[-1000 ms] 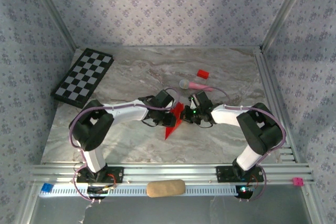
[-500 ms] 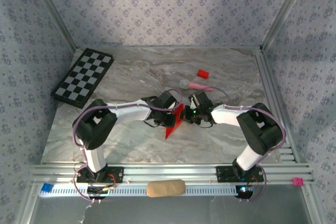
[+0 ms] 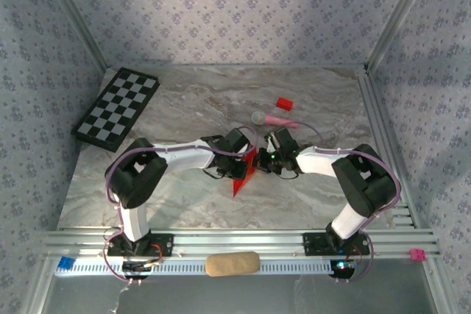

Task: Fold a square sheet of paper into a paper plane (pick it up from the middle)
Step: Move a paper plane to the center of the table.

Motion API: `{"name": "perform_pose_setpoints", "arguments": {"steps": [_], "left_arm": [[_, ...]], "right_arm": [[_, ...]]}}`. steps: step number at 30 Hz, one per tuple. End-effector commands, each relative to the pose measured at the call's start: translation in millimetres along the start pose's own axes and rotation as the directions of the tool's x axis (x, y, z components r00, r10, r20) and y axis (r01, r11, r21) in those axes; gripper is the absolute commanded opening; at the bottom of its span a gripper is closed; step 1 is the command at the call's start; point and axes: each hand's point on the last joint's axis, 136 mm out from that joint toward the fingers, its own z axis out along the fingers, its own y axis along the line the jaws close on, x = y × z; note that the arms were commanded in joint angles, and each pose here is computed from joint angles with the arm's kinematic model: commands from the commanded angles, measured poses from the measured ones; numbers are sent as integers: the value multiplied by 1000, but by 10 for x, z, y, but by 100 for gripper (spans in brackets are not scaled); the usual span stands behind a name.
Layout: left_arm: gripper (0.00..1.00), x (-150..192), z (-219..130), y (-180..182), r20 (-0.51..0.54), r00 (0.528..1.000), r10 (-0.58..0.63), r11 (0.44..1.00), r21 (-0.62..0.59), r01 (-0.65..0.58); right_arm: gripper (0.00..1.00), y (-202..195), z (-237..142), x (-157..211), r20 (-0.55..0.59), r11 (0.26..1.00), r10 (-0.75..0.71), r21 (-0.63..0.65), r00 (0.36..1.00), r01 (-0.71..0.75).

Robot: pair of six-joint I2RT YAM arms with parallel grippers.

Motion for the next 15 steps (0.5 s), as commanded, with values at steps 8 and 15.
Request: {"name": "perform_pose_setpoints", "arguments": {"steps": [8, 15], "left_arm": [[6, -28, -70, 54, 2, 999, -34, 997, -62, 34], [2, -18, -295, 454, 78, 986, -149, 948, -273, 165]], "right_arm": [[14, 3, -67, -13, 9, 1000, -16, -6, 1000, 16], [34, -56, -368, -145, 96, 999, -29, 39, 995, 26]]}}
